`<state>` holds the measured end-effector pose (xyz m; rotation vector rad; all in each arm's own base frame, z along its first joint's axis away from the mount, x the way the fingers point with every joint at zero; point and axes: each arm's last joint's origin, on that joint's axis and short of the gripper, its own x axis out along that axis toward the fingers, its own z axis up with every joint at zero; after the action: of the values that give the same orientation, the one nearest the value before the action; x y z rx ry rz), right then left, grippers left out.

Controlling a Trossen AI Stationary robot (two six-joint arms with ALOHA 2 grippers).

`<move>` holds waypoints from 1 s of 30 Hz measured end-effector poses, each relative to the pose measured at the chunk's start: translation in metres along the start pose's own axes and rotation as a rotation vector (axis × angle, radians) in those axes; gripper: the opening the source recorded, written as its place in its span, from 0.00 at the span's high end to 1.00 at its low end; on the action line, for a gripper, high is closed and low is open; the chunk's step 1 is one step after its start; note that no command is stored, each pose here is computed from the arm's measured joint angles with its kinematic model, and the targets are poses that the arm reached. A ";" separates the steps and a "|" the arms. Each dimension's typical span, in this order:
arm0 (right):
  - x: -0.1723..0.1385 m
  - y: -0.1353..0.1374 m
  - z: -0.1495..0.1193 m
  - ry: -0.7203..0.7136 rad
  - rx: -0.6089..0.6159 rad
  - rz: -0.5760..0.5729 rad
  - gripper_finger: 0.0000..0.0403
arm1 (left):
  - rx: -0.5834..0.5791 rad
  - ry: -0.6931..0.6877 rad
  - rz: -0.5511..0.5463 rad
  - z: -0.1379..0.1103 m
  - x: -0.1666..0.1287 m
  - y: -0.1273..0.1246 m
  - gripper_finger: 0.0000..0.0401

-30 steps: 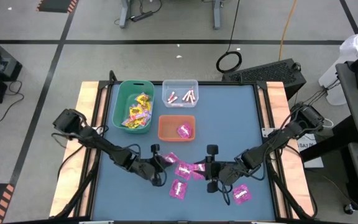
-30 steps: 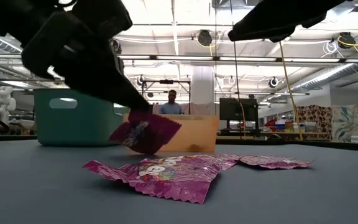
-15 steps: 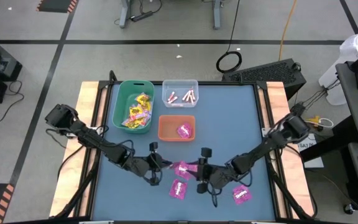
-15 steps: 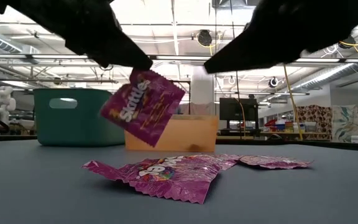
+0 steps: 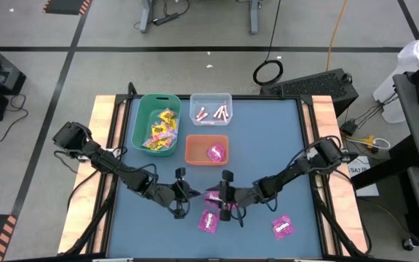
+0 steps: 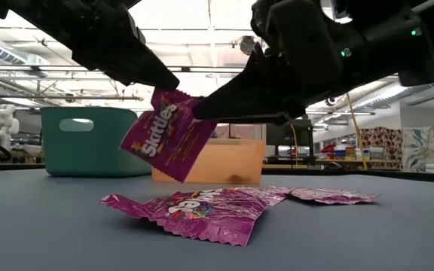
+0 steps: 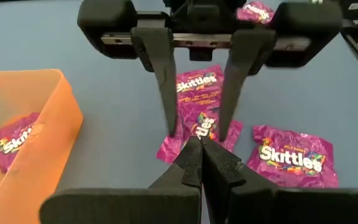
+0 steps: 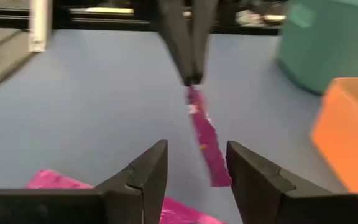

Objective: Sort candy
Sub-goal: Put the violet candy into the orange bin

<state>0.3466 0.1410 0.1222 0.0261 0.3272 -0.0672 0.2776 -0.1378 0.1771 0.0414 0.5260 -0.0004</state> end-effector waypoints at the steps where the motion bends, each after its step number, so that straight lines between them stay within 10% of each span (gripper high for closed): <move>1: 0.001 -0.001 0.000 0.005 0.013 0.026 0.62 | 0.002 0.003 0.000 0.000 0.000 0.000 1.00; 13: 0.002 -0.003 0.000 0.018 0.010 0.052 0.98 | -0.001 0.013 0.005 -0.001 0.000 0.000 0.98; 30: 0.000 -0.009 0.009 0.007 -0.004 0.038 1.00 | -0.057 0.088 0.034 -0.010 -0.001 0.001 0.55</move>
<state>0.3491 0.1321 0.1302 0.0282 0.3340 -0.0291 0.2716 -0.1362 0.1693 -0.0052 0.6129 0.0497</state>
